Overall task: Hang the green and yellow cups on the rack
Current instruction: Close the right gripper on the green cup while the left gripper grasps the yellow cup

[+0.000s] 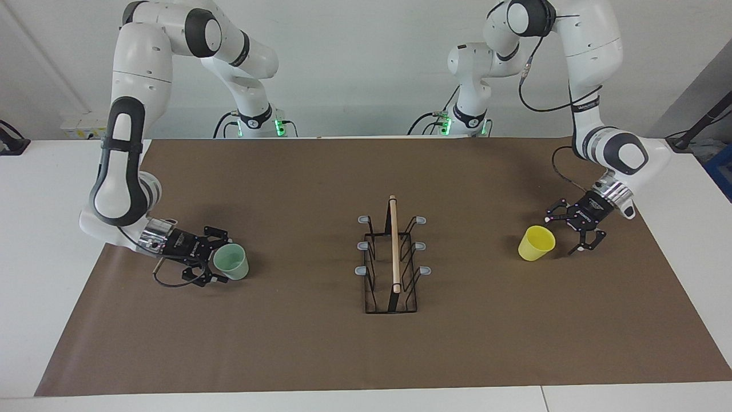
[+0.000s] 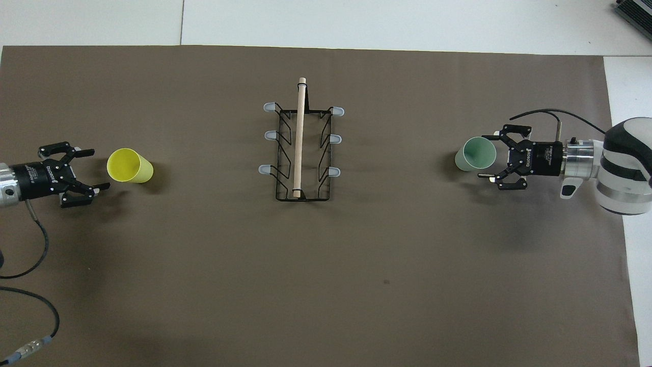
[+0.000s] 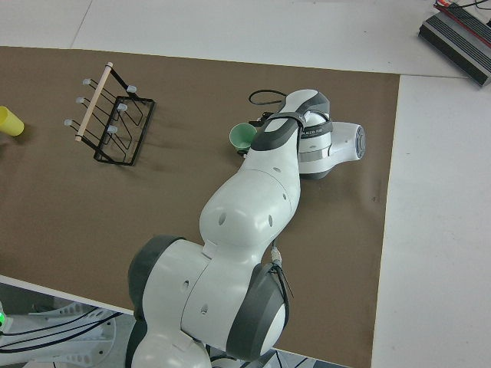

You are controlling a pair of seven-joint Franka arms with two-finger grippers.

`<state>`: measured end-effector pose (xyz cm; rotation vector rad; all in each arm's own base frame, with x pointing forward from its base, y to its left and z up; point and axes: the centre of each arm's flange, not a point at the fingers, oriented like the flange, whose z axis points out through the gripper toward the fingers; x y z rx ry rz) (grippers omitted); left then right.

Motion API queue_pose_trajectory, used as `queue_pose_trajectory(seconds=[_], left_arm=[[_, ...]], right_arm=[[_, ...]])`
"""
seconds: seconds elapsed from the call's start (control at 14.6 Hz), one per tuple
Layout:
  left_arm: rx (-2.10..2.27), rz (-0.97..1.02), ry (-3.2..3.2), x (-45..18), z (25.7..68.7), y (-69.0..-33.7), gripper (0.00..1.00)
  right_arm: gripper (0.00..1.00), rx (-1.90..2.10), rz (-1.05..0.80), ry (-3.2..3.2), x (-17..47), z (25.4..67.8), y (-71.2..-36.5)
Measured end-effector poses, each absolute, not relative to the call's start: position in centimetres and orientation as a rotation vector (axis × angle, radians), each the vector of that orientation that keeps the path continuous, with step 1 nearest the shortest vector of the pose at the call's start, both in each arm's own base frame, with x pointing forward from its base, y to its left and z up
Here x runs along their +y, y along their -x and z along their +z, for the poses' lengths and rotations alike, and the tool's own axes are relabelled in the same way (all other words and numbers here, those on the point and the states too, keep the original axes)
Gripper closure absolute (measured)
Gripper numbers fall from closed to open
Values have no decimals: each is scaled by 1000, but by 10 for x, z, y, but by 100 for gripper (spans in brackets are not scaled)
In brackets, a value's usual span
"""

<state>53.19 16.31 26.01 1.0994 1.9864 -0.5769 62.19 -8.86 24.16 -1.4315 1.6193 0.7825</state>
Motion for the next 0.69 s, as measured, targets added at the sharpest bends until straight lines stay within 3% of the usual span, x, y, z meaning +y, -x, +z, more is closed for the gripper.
queue_pose_trajectory(seconds=[0.55,0.69], left_arm=[[1925,-540,-920,134,242,-504,0],[1921,-511,-864,129,243,-508,0]], right_arm=[[1,1600,741,1469,-88,233,-619],[6,1577,728,1489,-86,232,-619]])
